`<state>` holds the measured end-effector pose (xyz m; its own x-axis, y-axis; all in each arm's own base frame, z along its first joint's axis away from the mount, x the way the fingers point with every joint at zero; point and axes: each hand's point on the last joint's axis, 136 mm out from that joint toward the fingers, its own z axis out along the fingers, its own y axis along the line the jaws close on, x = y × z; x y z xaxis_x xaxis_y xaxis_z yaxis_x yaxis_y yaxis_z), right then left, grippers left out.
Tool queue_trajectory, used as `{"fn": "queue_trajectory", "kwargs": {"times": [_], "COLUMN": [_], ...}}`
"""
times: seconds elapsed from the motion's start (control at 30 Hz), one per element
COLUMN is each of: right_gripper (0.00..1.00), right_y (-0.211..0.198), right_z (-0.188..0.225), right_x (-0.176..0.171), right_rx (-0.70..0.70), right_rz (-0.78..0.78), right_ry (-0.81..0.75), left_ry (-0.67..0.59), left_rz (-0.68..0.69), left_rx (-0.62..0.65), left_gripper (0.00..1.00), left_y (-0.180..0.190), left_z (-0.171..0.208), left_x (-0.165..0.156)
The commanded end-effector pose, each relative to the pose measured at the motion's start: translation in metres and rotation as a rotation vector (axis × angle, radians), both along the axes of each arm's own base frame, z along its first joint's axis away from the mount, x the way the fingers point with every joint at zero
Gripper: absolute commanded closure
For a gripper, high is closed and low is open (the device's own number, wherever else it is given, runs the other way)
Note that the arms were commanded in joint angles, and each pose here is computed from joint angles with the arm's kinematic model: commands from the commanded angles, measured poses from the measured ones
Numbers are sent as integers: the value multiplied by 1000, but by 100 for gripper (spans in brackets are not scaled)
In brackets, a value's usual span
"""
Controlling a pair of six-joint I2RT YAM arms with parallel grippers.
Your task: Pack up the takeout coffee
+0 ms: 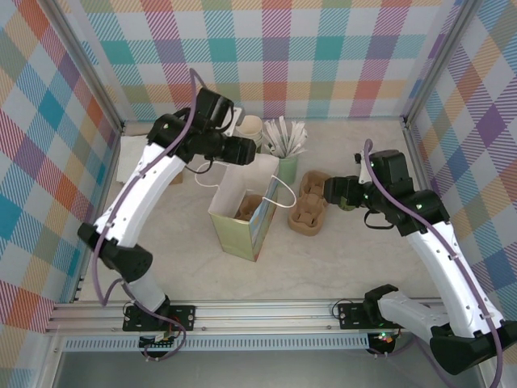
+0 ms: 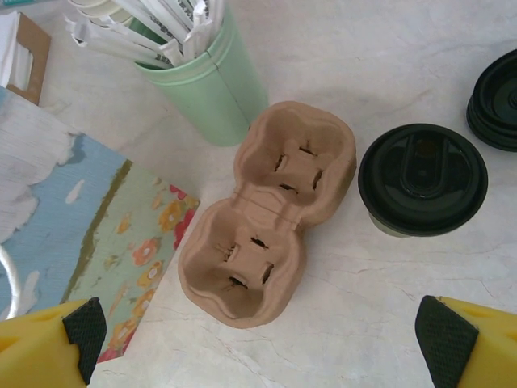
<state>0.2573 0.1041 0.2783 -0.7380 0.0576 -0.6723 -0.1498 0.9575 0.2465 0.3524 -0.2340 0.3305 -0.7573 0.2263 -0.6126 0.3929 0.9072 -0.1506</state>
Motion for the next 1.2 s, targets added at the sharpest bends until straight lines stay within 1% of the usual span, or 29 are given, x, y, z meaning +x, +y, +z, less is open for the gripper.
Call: {"fn": "queue_trajectory", "kwargs": {"times": [0.0, 0.13, 0.3, 0.4, 0.63, 0.7, 0.83, 1.0, 1.17], "right_gripper": [0, 0, 0, 0, 0, 0, 0, 0, 0], "right_y": [-6, -10, -10, -10, -12, -13, -21, -26, -34], "right_z": [-3, -7, -12, -13, -18, -20, -28, -37, -47], "right_x": [-3, -4, -4, -4, -4, -4, -3, 0, 5], "right_rx": [-8, -22, -24, -23, -29, -29, -46, -42, -56], "right_rz": [-25, -25, -30, -30, -34, -36, -77, -117, -160], "right_ry": [6, 15, 29, 32, 43, 51, 87, 127, 168], "left_ry": [2, 20, 37, 52, 64, 62, 84, 129, 139], "left_rz": [-49, -80, -86, -78, -50, -18, 89, 234, 338], "left_rx": [149, 185, 217, 224, 239, 223, 141, 50, -12], "left_gripper": [29, 30, 41, 52, 83, 89, 100, 100, 100], "left_y": [11, 7, 3, 2, 5, 7, 11, 20, 29], "left_z": [-8, -22, -39, -47, -53, -49, -36, -25, -17], "left_x": [2, 12, 30, 38, 47, 47, 40, 26, 17]}}
